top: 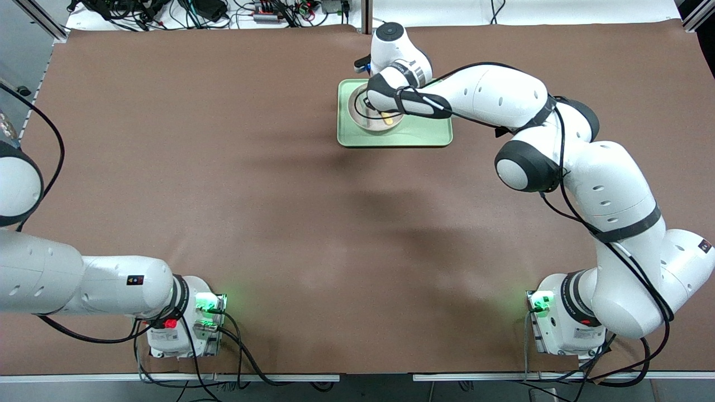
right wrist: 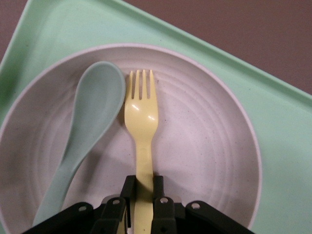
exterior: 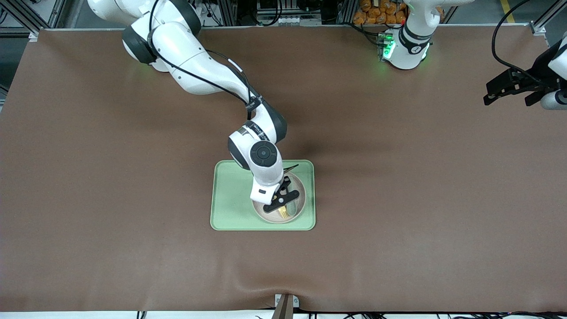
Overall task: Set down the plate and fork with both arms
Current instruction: 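Grasp the yellow fork handle with the right gripper and lift it, then move the fork beside the plate and lower it onto the tray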
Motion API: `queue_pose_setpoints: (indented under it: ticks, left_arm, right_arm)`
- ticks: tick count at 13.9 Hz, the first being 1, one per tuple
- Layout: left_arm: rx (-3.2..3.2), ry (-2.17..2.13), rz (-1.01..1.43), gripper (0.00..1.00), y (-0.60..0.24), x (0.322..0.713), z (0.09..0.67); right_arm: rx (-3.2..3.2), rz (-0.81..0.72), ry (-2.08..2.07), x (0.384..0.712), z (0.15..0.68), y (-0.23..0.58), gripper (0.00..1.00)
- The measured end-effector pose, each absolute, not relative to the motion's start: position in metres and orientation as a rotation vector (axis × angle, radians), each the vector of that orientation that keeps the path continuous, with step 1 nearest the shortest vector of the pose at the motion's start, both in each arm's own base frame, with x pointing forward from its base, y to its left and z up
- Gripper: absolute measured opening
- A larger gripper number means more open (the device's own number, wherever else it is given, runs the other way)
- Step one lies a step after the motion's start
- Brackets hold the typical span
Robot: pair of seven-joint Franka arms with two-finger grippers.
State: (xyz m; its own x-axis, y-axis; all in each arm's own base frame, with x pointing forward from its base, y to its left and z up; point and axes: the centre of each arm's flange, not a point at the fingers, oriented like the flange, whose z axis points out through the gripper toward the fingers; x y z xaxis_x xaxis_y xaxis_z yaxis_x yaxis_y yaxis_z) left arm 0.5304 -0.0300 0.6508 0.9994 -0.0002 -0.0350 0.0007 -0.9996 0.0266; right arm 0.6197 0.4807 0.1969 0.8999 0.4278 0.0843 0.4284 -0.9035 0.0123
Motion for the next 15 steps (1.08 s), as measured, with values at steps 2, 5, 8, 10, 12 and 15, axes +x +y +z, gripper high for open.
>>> queue_pose_setpoints:
  ticks: [2, 5, 8, 10, 12, 15]
  left_arm:
    - [3.114, 0.074, -0.062, 1.00, -0.028, 0.530, 0.649]
    - [3.114, 0.111, -0.063, 1.00, -0.029, 0.531, 0.648]
    - [3.114, 0.111, -0.067, 1.00, -0.029, 0.533, 0.645]
    - [3.114, 0.104, -0.062, 1.00, -0.032, 0.534, 0.644]
    - [3.114, 0.101, -0.066, 1.00, -0.033, 0.534, 0.643]
    - [3.114, 0.101, -0.075, 1.00, -0.033, 0.534, 0.640]
  right_arm:
    - [-3.053, -0.123, -0.651, 0.620, 0.201, 0.483, 0.18]
    - [-3.058, -0.090, -0.612, 0.619, 0.212, 0.483, 0.18]
    - [-3.050, -0.060, -0.535, 0.629, 0.241, 0.472, 0.18]
    - [-3.053, -0.063, -0.467, 0.646, 0.265, 0.448, 0.18]
    - [-3.072, -0.025, -0.399, 0.661, 0.278, 0.418, 0.18]
    - [-3.101, 0.030, -0.313, 0.673, 0.271, 0.378, 0.18]
